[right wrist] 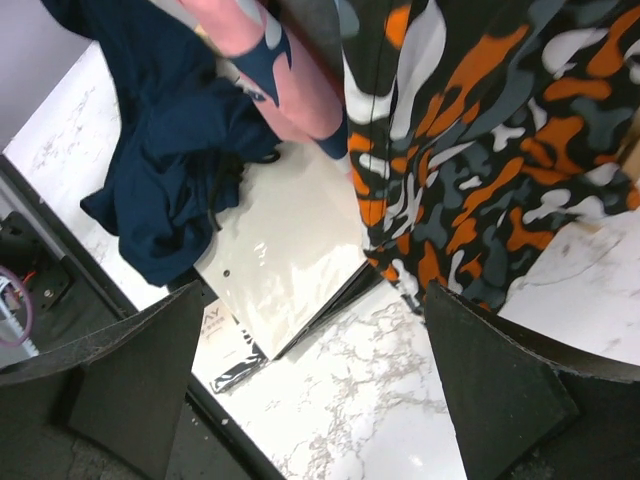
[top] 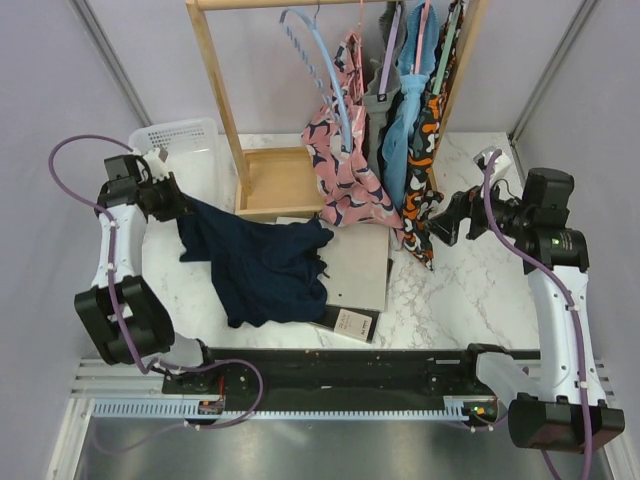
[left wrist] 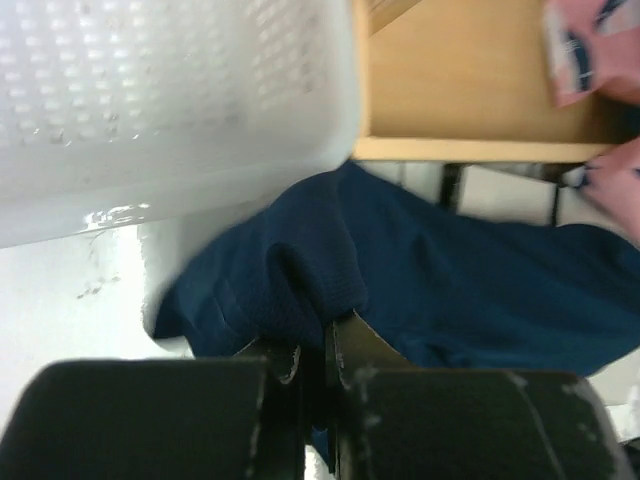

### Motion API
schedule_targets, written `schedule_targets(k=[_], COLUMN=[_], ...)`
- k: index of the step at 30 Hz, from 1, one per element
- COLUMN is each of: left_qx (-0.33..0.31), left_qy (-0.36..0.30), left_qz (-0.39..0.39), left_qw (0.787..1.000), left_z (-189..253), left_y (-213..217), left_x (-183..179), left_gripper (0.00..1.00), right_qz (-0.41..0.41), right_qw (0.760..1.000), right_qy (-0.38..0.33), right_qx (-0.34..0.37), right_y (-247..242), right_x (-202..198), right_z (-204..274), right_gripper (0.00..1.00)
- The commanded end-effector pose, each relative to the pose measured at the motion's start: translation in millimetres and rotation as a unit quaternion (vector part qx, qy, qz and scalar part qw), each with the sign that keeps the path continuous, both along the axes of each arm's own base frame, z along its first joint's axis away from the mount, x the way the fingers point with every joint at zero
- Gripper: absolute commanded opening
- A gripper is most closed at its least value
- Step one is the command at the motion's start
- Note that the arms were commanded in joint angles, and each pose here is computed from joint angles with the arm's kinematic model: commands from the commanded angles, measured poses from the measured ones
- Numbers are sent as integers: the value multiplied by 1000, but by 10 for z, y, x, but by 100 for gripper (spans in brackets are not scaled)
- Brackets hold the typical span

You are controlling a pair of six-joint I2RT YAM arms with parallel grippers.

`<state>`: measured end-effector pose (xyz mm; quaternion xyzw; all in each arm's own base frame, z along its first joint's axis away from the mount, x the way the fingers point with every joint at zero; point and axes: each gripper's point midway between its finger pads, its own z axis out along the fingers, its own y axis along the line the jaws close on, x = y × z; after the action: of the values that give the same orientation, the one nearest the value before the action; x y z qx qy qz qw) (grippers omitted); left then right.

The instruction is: Place the shorts on the hanger

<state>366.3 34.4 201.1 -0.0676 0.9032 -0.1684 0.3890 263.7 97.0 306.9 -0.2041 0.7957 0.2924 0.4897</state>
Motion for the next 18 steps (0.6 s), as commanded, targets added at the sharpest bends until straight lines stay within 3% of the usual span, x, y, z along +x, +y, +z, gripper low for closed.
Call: schedule_targets(k=[1, 3, 4, 5, 8, 10, 11, 14, 18], left_qx=[93, 61, 59, 56, 71, 104, 106, 126, 166], left_qy=[-38, -72, -105, -143, -225, -242, -248, -249, -210], left_qz=[-10, -74, -121, -171, -305, -355, -404, -459, -491], left_qw=[995, 993, 985, 973, 923, 897, 874, 844, 829], left_z=[70, 200, 301, 484, 775, 795, 778, 643, 194], left_y=[393, 158, 17, -238, -938, -1245, -1591, -1997, -2325], left_x=[188, 162, 125, -2, -328, -440, -559, -641, -458], left_gripper=[15, 36, 69, 80, 89, 90, 91, 89, 87], right_qz=[27, 26, 26, 23, 17, 14, 12, 4, -4], right_qw=[999, 999, 999, 999, 999, 998, 998, 997, 996], right_qy=[10, 21, 20, 23, 30, 35, 40, 49, 60], right_qx=[23, 29, 29, 31, 36, 43, 46, 56, 70], right_y=[89, 97, 97, 96, 93, 99, 103, 103, 115], right_x=[-60, -69, -65, -70, -53, -41, -33, -17, -27], right_z=[-92, -159, -168, -192, -241, -244, -261, -260, -260], right_gripper=[98, 98, 98, 98, 98, 98, 97, 96, 96])
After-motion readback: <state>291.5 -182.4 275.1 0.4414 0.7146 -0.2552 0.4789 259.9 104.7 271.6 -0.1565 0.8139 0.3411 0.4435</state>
